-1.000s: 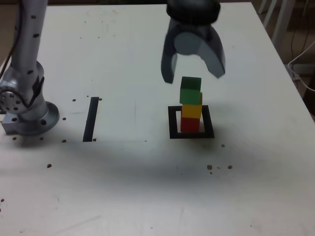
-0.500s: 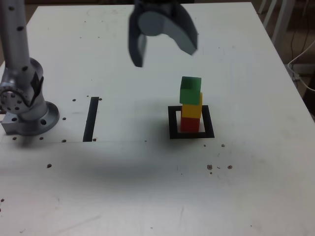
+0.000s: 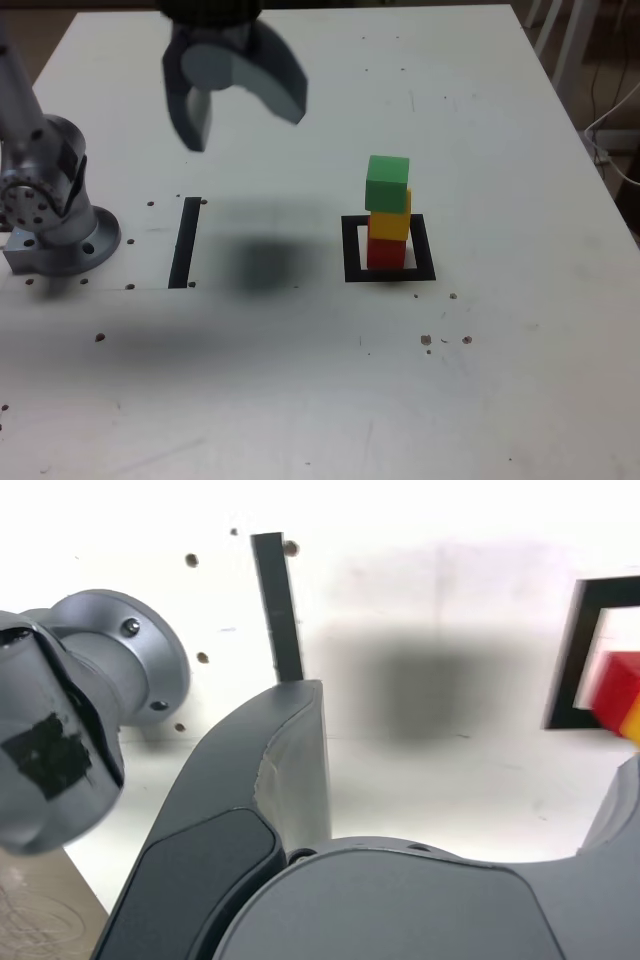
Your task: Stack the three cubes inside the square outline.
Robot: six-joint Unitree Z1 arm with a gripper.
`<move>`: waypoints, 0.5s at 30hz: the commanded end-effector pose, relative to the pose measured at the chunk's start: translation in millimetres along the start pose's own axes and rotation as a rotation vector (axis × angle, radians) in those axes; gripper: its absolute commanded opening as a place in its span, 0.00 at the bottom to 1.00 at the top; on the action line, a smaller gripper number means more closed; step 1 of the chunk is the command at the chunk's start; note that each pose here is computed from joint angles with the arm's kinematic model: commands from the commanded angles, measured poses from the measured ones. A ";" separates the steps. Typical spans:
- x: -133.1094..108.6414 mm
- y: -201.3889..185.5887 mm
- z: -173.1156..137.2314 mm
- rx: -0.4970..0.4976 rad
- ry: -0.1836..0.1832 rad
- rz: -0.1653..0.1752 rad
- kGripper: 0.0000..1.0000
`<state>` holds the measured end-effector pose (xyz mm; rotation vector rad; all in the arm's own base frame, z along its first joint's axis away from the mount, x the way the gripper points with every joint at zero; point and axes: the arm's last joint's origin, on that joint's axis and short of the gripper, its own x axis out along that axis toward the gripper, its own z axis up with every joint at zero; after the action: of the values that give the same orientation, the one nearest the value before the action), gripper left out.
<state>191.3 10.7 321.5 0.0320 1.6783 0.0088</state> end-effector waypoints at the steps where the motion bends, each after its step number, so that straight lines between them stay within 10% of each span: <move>1: 10.5 -0.7 -11.8 -0.006 0.008 -0.003 0.99; 15: 57.2 -5.4 -56.9 -0.014 0.074 -0.014 0.99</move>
<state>131.3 7.6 274.3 0.0130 1.7502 0.0097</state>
